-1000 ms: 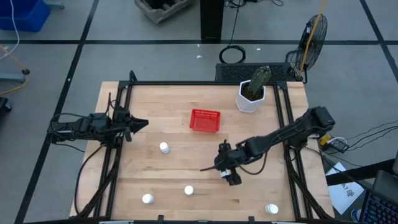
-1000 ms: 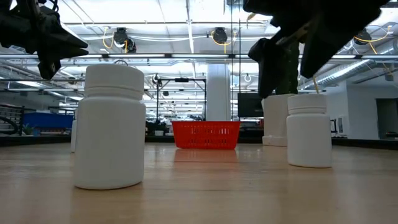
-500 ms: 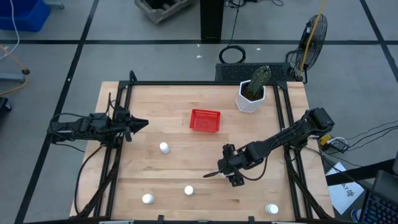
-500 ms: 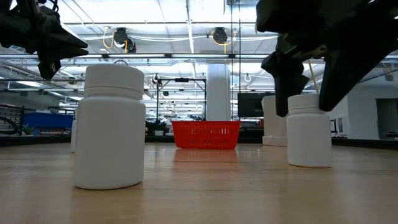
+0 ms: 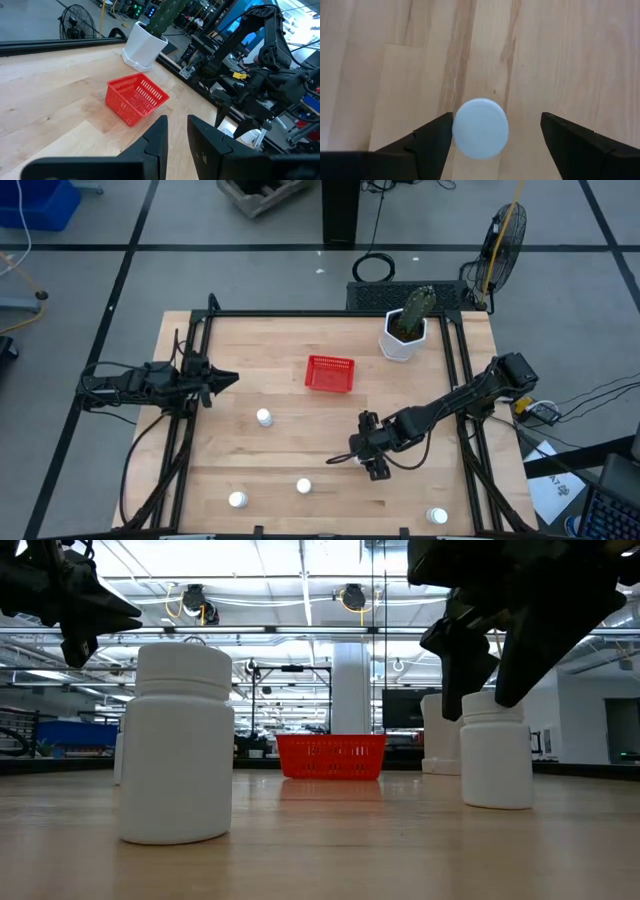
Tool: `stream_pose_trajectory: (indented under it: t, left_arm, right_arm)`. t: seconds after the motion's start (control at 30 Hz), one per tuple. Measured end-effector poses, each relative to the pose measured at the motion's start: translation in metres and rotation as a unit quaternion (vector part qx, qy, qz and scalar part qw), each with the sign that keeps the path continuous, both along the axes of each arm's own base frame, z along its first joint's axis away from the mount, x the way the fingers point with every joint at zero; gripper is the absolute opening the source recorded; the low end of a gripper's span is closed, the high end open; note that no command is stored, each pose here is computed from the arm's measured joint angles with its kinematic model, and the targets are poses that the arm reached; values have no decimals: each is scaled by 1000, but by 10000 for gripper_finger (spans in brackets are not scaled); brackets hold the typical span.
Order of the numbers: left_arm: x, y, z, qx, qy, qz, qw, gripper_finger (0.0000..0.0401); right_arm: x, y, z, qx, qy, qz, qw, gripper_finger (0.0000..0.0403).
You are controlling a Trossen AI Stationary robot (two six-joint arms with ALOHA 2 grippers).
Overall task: Pick and place pill bottles into a basket
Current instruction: Put the white medicine bottle into the red basket
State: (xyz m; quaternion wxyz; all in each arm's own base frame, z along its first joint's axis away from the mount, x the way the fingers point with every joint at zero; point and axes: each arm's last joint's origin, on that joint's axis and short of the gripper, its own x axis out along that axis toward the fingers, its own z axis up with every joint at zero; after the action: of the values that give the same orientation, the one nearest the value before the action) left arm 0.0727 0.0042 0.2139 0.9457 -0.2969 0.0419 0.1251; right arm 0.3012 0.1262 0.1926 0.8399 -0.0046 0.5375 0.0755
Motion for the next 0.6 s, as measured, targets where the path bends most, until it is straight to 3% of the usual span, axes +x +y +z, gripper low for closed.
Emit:
stream_pose_trajectory:
  t: [0.6]
  left_arm:
    - [0, 0, 0, 0, 0, 0, 1000, 77]
  right_arm:
    - [-5, 0, -12, 39, 12, 3, 999, 195]
